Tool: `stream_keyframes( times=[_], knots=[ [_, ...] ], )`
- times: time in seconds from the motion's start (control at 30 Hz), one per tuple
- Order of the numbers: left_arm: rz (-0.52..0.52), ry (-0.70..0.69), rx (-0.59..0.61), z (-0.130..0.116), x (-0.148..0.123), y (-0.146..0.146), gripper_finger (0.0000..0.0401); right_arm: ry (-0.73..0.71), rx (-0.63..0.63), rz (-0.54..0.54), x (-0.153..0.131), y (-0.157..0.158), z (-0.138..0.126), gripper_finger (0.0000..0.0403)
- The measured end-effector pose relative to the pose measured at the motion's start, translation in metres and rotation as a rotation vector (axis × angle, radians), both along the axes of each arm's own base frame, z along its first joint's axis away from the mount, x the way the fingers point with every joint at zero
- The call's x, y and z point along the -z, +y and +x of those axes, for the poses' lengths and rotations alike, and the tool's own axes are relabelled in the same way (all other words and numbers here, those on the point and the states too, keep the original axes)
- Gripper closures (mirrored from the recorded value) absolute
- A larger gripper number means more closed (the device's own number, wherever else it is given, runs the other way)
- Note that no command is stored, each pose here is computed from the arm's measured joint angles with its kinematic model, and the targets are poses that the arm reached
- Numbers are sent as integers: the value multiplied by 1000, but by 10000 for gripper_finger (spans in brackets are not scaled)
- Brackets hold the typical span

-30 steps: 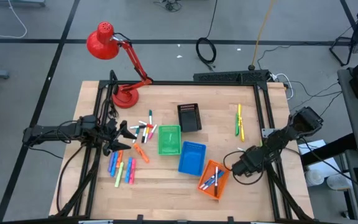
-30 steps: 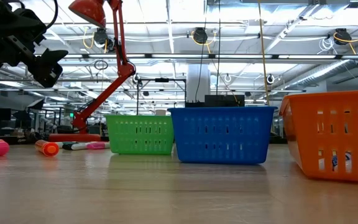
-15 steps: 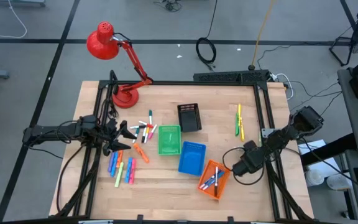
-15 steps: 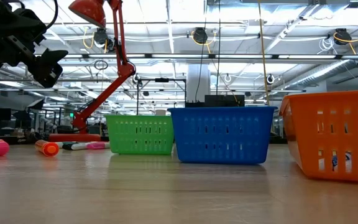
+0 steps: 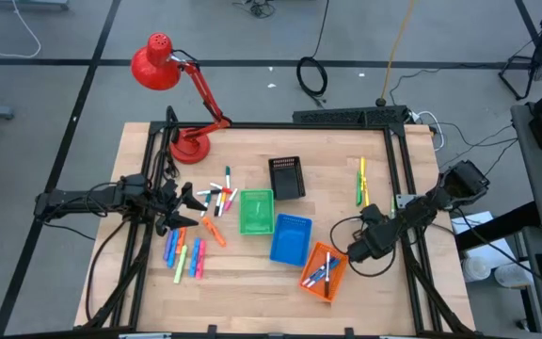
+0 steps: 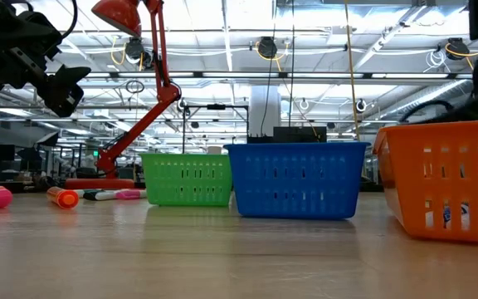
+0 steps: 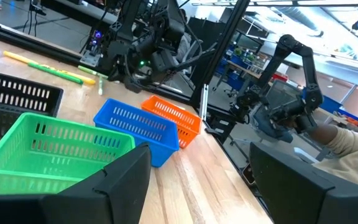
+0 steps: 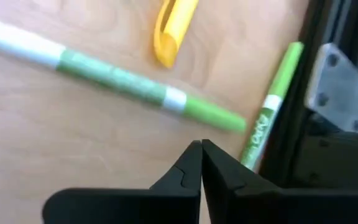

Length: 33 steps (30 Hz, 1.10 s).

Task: Pick & Place Markers
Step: Put the right green marker pen into the orange basket

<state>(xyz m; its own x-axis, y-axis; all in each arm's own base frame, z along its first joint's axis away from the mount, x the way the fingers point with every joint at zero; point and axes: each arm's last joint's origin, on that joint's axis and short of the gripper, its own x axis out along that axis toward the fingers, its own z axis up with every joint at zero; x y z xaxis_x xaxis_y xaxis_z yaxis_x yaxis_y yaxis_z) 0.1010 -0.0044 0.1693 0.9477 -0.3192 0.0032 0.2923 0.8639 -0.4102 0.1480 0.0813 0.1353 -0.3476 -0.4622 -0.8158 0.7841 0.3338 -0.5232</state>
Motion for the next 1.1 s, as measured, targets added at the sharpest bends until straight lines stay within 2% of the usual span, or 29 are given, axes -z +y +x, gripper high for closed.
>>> stream_keyframes(
  times=[0.07, 0.2, 0.37, 0.57, 0.77, 0.93, 1.03, 1.1],
  knots=[
    [0, 0, 0, 0, 0, 0, 127, 73, 14, -22, -10, -2, -1, 403],
    [0, -3, 0, 0, 0, 0, 127, 189, 103, 9, -17, -7, -4, 403],
    [-2, 2, 1, 0, 0, 0, 127, 187, 135, 42, -5, -13, -8, 403],
    [-2, 5, 1, 0, 0, 0, 127, 194, 166, 58, -4, -17, -4, 403],
    [-1, 5, 1, 0, 0, 0, 128, 186, 183, 172, -3, -17, 2, 403],
    [-1, 6, 0, 0, 0, 0, 128, 181, 177, 356, -8, -8, 13, 403],
    [-1, 6, 0, 0, 0, 0, 128, 106, 174, 490, -6, 0, 24, 403],
    [-1, 5, 0, 0, 0, 0, 128, 44, 122, 561, -2, 3, 30, 403]
  ],
)
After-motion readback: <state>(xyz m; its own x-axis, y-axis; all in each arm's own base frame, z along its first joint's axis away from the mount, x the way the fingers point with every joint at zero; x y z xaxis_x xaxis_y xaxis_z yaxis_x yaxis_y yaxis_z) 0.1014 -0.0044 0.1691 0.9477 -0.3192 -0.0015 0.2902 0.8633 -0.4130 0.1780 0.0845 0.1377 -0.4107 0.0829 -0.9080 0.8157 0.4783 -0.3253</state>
